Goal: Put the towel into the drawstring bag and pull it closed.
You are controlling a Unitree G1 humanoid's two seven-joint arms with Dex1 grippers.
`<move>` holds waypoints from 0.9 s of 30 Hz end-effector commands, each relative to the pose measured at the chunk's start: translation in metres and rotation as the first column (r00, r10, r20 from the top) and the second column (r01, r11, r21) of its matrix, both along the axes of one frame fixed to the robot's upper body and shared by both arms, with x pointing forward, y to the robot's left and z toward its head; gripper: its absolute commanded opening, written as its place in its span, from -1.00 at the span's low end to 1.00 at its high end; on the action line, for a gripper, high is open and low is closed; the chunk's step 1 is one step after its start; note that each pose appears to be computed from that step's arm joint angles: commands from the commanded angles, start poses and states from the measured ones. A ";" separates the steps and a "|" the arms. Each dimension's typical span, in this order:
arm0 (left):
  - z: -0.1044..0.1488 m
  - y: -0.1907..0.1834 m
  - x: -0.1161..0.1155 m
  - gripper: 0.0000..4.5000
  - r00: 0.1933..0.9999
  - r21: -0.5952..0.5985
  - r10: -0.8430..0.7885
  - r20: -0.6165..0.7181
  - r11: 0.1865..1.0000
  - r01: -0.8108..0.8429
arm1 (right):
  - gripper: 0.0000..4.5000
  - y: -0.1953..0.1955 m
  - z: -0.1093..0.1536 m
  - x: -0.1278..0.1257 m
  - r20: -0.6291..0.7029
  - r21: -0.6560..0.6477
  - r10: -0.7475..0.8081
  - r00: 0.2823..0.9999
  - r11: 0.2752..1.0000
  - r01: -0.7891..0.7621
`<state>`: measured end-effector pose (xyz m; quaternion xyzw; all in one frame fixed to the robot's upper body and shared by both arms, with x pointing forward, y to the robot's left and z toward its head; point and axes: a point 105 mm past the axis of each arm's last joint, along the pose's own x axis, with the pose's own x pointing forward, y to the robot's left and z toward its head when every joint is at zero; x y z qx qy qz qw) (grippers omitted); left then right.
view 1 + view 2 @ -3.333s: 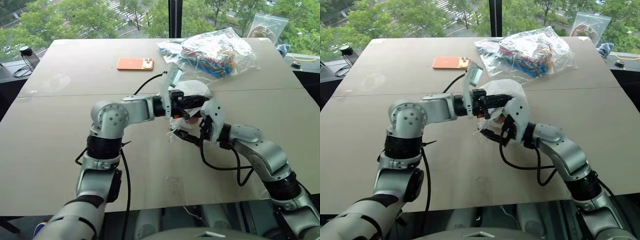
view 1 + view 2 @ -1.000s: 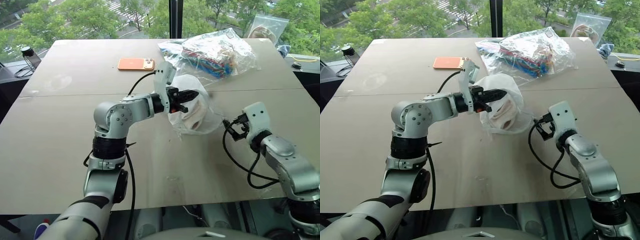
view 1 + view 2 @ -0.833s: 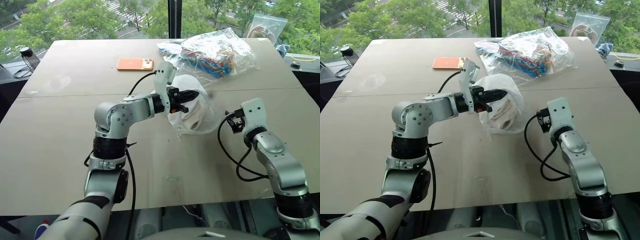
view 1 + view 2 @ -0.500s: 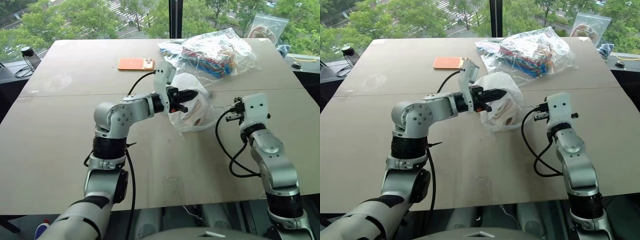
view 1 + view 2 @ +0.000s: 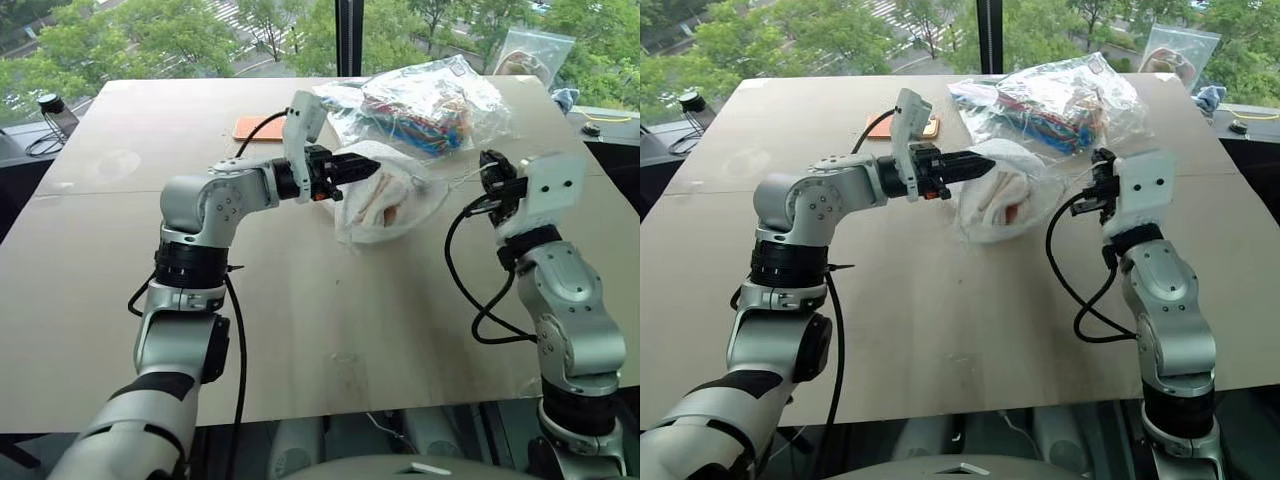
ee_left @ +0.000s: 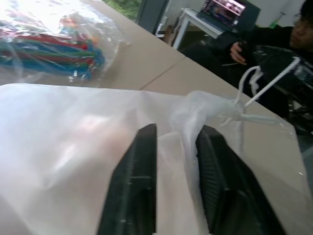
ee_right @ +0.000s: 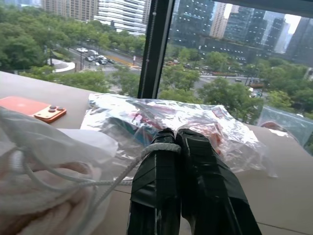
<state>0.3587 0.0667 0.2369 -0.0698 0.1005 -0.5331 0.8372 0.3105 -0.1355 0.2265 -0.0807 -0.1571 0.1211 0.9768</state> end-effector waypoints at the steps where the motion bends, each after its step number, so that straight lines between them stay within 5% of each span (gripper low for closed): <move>1: -0.007 0.025 -0.019 0.34 0.996 -0.031 -0.064 -0.064 0.998 0.062 | -1.00 0.012 -0.004 -0.012 -0.018 -0.016 0.083 0.996 0.996 -0.083; 9: -0.079 0.065 -0.051 0.41 0.996 0.144 -0.029 -0.081 0.989 0.041 | -1.00 0.012 -0.026 -0.011 -0.092 -0.041 0.109 0.990 0.993 -0.113; 20: -0.090 0.020 -0.031 0.41 0.980 0.154 0.074 0.183 0.983 -0.103 | -1.00 0.008 -0.022 -0.005 -0.082 -0.048 0.111 0.990 0.992 -0.115; 27: -0.094 0.010 -0.031 0.41 0.973 0.147 0.047 0.225 0.986 -0.081 | -1.00 0.008 -0.021 -0.004 -0.079 -0.048 0.109 0.991 0.992 -0.113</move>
